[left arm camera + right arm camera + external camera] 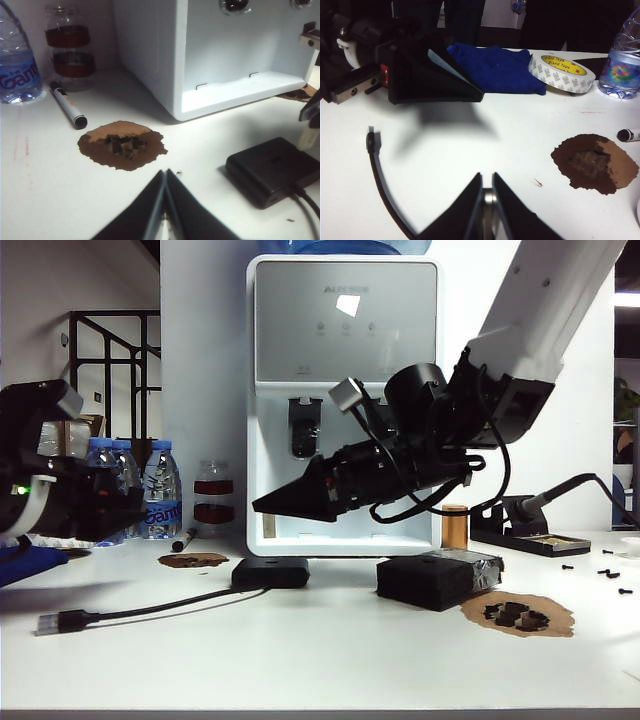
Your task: Take the USB flash drive out of the black sponge and insert it into the slot on top of the black USB adpator box.
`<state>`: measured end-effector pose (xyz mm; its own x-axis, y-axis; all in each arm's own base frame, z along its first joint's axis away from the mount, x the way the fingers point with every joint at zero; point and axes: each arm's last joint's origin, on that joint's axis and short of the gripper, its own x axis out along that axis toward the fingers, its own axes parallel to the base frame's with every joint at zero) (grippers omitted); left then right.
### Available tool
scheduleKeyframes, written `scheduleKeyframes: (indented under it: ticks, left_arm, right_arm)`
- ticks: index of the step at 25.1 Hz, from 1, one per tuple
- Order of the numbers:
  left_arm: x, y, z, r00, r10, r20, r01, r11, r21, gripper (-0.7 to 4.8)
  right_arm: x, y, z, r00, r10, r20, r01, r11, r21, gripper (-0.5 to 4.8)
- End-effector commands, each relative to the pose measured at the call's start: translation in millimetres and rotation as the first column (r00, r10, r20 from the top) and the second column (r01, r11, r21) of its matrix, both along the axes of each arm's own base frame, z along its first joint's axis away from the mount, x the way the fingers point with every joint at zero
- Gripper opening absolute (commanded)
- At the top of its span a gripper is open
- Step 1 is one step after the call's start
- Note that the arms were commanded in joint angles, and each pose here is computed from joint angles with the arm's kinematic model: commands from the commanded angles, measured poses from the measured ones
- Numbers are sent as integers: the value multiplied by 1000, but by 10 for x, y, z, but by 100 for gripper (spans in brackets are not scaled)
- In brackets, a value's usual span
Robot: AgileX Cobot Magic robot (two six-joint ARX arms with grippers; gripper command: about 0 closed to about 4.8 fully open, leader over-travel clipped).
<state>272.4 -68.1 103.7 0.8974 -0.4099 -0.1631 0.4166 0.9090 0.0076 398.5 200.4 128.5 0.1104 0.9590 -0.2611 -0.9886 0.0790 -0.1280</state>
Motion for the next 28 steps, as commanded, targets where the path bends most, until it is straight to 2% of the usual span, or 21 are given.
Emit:
scheduleKeyframes:
  ticks: [1,13,23,28]
  left_arm:
    - [9,3,27,1000,2,17,-2,1000,-8,-4]
    - [8,5,27,1000,2,17,-2,1000,-7,-4]
    - [9,4,27,1000,2,18,-2,1000,-8,-4]
    - [8,5,26,1000,2,17,-2,1000,-7,-4]
  right_arm:
    - [27,-22,-55,1000,-3,1,3,1000,10,-2]
    - [55,-17,-114,1000,-5,20,5,1000,28,-2]
    - [61,-23,-281,1000,5,-14,-5,1000,21,-2]
    - [132,-91,-232,999,-13,36,12,999,30,-2]
